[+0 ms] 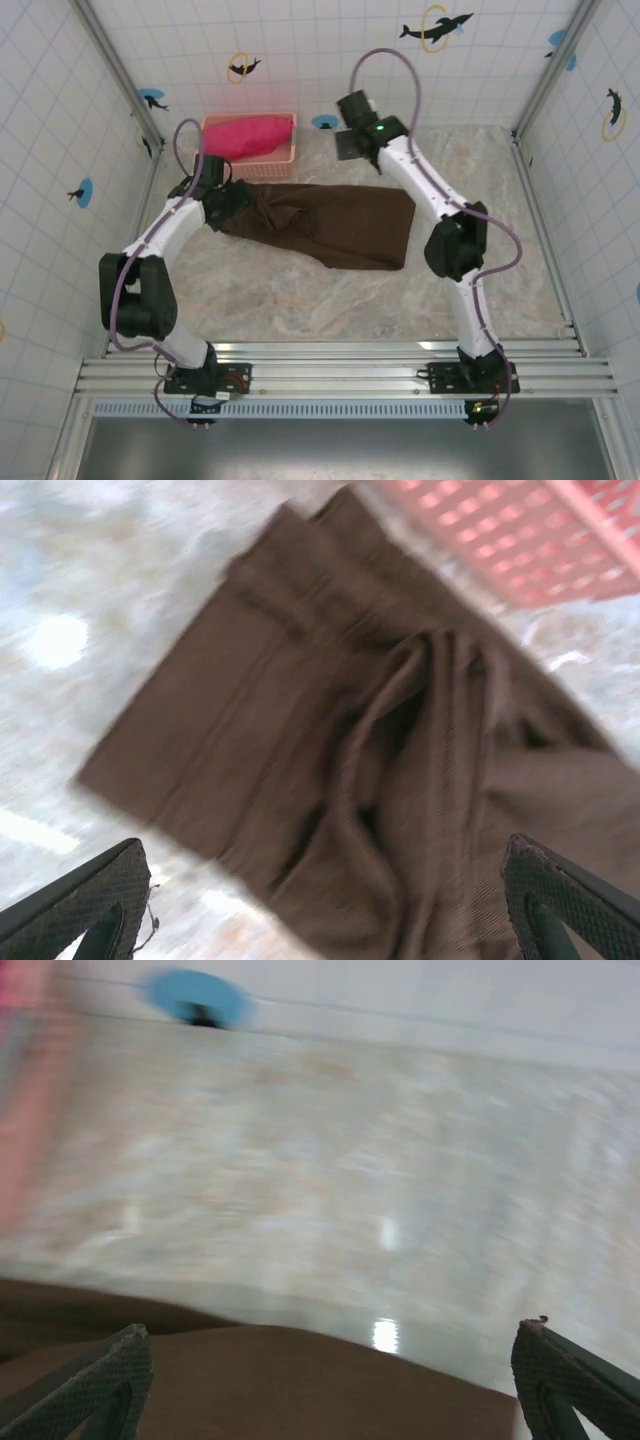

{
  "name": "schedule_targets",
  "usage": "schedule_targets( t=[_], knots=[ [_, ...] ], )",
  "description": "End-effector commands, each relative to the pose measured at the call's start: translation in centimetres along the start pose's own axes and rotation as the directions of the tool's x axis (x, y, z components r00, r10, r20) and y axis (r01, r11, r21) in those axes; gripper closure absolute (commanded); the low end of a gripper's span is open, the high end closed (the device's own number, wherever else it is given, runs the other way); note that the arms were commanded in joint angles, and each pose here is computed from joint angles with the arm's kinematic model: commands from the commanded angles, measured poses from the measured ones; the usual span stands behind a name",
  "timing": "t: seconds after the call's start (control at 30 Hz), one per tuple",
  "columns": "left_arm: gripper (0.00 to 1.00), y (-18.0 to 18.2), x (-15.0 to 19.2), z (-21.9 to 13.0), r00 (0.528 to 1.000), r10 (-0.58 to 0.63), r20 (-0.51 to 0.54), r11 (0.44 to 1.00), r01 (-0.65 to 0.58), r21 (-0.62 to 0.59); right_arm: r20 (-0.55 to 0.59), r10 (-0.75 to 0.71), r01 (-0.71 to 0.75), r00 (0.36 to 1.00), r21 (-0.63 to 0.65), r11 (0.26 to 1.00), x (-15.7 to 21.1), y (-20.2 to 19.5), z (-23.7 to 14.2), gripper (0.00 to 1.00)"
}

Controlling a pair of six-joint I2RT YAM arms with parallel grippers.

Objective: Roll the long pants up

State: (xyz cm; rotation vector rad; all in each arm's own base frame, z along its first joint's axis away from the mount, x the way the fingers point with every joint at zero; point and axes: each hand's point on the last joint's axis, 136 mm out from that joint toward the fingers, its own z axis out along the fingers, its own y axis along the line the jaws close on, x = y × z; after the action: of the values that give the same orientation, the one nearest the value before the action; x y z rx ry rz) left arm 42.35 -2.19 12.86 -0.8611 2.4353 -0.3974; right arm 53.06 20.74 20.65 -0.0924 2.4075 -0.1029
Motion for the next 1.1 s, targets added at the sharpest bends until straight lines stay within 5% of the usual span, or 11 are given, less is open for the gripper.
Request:
schedule_targets(
  t=[0.0,0.33,1.07],
  knots=[
    [0.07,-3.9,-2.7,1.4,1.000,-0.024,0.014,0.990,0.022,0.140,-0.169,-0.008,0.008,0.986,-0.001,1.000,5.2,-1.6,0.8,0.04],
    [0.19,-7.5,-3.6,7.3,0.993,0.055,-0.106,0.972,-0.029,0.233,-0.295,0.066,-0.052,0.953,0.055,0.997,11.5,-7.3,2.6,0.05],
    [0.22,-2.4,0.6,7.7,0.953,0.188,-0.236,0.981,-0.171,0.090,-0.346,0.096,-0.074,0.933,0.075,0.994,14.6,-8.0,3.5,0.04]
  ],
)
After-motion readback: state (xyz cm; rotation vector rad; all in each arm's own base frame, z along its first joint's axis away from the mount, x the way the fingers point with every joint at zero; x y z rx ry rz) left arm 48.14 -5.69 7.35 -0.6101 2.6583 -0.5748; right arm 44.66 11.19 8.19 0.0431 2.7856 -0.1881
